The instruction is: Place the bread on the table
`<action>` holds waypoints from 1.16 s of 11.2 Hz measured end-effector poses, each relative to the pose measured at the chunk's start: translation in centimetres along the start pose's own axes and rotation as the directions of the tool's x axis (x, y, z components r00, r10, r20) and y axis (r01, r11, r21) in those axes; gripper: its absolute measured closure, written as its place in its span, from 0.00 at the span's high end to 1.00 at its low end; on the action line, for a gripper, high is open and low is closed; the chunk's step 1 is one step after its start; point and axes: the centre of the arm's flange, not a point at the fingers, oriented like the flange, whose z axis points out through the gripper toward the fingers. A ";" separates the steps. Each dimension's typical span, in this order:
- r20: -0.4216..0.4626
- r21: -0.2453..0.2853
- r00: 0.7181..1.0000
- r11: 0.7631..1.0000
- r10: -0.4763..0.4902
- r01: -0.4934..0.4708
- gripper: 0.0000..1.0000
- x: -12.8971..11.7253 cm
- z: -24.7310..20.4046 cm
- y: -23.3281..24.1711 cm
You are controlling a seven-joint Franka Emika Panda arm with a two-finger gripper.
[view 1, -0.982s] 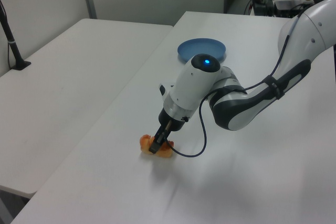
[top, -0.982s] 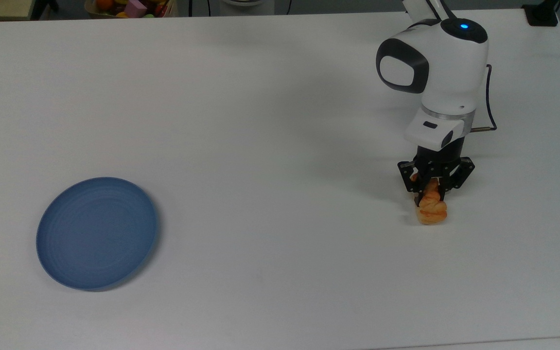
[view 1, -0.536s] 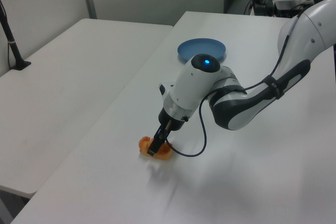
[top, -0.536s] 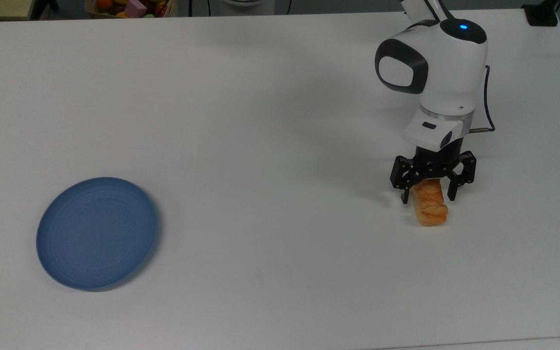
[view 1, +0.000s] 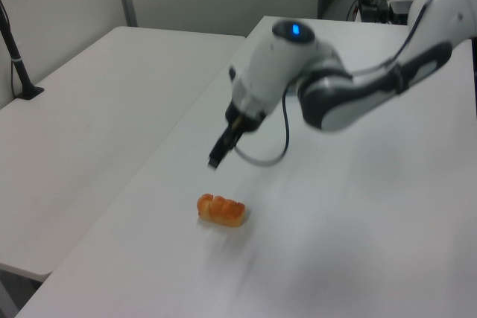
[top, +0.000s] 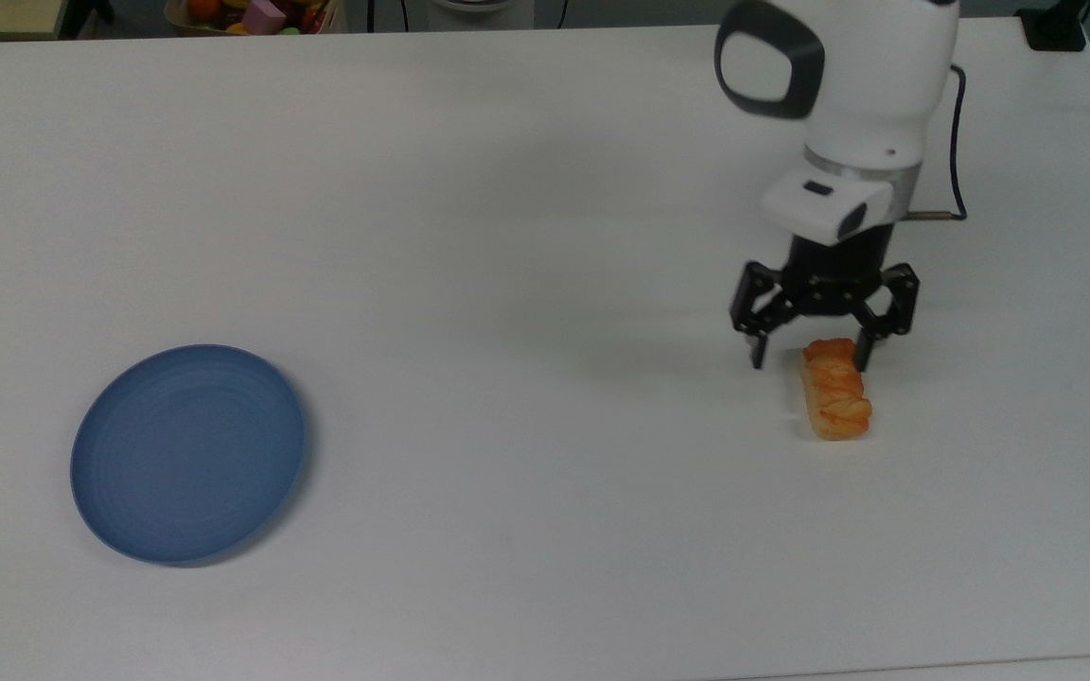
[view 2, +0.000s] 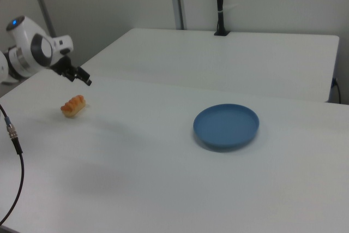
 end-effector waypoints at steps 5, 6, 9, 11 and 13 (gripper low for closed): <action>0.113 -0.082 0.972 0.977 0.207 -0.198 1.00 4.6 -12.1 11.1; 0.156 -0.081 0.963 0.975 0.218 -0.207 1.00 3.9 -14.1 13.2; 0.321 -0.117 0.892 0.948 0.320 -0.297 1.00 1.3 -20.4 19.7; 0.394 -0.136 0.838 0.926 0.377 -0.352 1.00 0.2 -24.2 24.4; 0.399 -0.140 0.820 0.911 0.410 -0.387 1.00 -0.1 -25.8 27.8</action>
